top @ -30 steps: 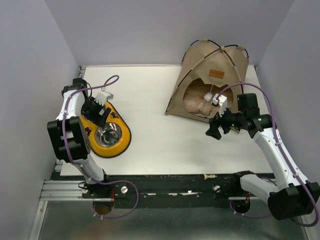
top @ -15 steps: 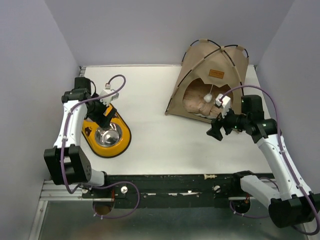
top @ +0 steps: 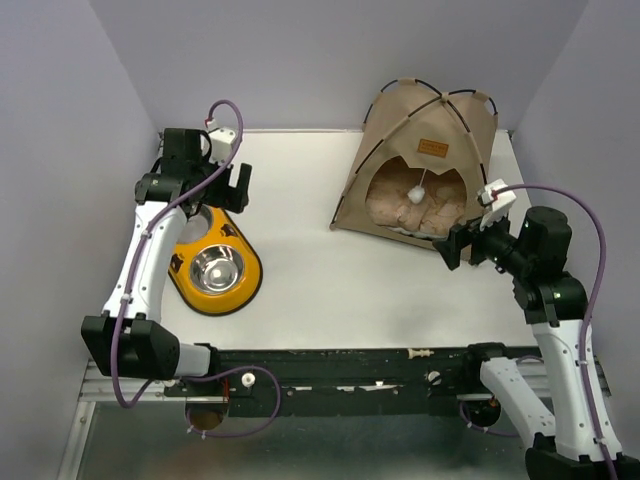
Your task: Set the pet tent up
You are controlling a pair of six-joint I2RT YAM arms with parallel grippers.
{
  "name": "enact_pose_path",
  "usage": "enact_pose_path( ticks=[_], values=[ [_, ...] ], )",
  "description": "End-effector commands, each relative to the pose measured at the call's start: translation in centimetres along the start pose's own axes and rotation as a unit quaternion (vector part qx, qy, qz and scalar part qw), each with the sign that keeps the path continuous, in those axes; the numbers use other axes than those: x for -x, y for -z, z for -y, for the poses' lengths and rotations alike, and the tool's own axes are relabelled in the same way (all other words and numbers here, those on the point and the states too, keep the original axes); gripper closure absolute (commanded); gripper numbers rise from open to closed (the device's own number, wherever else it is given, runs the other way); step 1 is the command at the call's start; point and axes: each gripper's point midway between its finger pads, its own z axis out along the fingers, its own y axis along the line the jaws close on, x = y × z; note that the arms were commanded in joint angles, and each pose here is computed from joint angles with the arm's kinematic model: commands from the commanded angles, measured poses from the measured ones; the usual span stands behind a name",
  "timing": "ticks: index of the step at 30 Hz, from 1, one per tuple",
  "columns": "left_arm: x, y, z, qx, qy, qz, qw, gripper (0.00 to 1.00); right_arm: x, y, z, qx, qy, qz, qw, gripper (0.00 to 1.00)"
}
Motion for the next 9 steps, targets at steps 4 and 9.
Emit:
enact_pose_path(
  ticks=[4,9],
  values=[
    [-0.3,-2.3,0.8,0.065,0.031,0.013,0.997,0.01,-2.5,-1.2,2.9,-0.068,-0.074,-0.015,0.995,0.00],
    [0.2,-1.3,0.8,0.078,0.012,0.027,0.997,0.01,-1.4,-0.7,2.8,-0.067,-0.063,-0.003,0.996,0.00]
  ],
)
